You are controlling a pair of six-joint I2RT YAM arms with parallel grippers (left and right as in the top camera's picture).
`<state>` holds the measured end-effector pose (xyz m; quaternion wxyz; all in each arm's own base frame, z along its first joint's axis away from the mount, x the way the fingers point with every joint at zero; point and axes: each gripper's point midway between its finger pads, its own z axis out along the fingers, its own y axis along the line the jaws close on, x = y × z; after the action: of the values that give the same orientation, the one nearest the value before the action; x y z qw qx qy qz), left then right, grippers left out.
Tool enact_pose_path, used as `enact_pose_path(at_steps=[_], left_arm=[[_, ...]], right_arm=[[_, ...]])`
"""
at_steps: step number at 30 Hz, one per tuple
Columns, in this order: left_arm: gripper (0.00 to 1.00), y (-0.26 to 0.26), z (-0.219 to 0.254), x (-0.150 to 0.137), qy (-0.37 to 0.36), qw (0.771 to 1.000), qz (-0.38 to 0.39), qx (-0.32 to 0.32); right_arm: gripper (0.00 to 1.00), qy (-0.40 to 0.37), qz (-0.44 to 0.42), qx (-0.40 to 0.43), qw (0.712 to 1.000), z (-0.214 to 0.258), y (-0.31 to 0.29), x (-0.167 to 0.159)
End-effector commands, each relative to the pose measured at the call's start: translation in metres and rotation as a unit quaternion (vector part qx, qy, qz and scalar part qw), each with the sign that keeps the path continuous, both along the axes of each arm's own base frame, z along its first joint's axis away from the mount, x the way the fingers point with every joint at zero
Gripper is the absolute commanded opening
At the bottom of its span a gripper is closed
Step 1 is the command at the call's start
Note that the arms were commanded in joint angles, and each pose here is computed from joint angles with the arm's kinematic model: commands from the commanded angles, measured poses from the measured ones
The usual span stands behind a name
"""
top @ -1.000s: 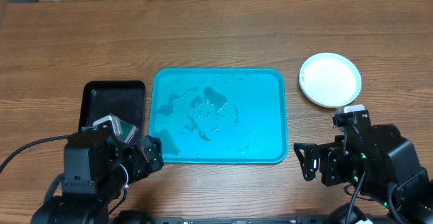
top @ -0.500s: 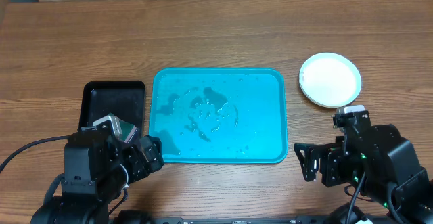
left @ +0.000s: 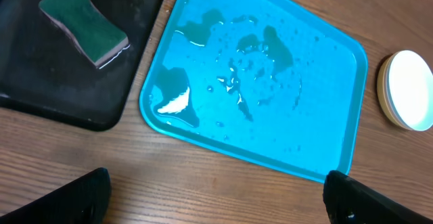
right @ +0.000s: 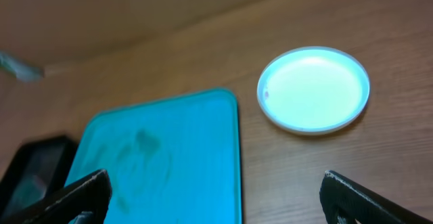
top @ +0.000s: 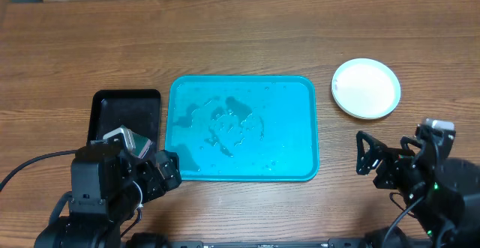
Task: Clean dirty plates on tray and stack at the side
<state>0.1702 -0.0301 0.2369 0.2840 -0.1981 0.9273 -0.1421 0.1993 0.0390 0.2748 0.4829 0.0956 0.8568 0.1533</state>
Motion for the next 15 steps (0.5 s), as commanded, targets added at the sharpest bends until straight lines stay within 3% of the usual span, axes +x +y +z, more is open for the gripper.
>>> enact_pose_path(at_steps=[1, 9, 15], left_arm=[[1.0, -0.001, -0.003, 0.0, 0.004, 1.0, 0.001, -0.002], [1.0, -0.001, -0.003, 0.0, 0.004, 1.0, 0.001, -0.002], [1.0, -0.001, -0.003, 0.0, 0.004, 1.0, 0.001, -0.002]], right_arm=[[1.0, -0.017, -0.014, 0.013, 1.0, -0.028, -0.006, 0.002], [1.0, -0.111, 0.009, 0.043, 0.993, -0.07, 0.002, 0.021], [1.0, -0.193, 0.016, 0.05, 0.98, -0.069, 0.003, 0.026]])
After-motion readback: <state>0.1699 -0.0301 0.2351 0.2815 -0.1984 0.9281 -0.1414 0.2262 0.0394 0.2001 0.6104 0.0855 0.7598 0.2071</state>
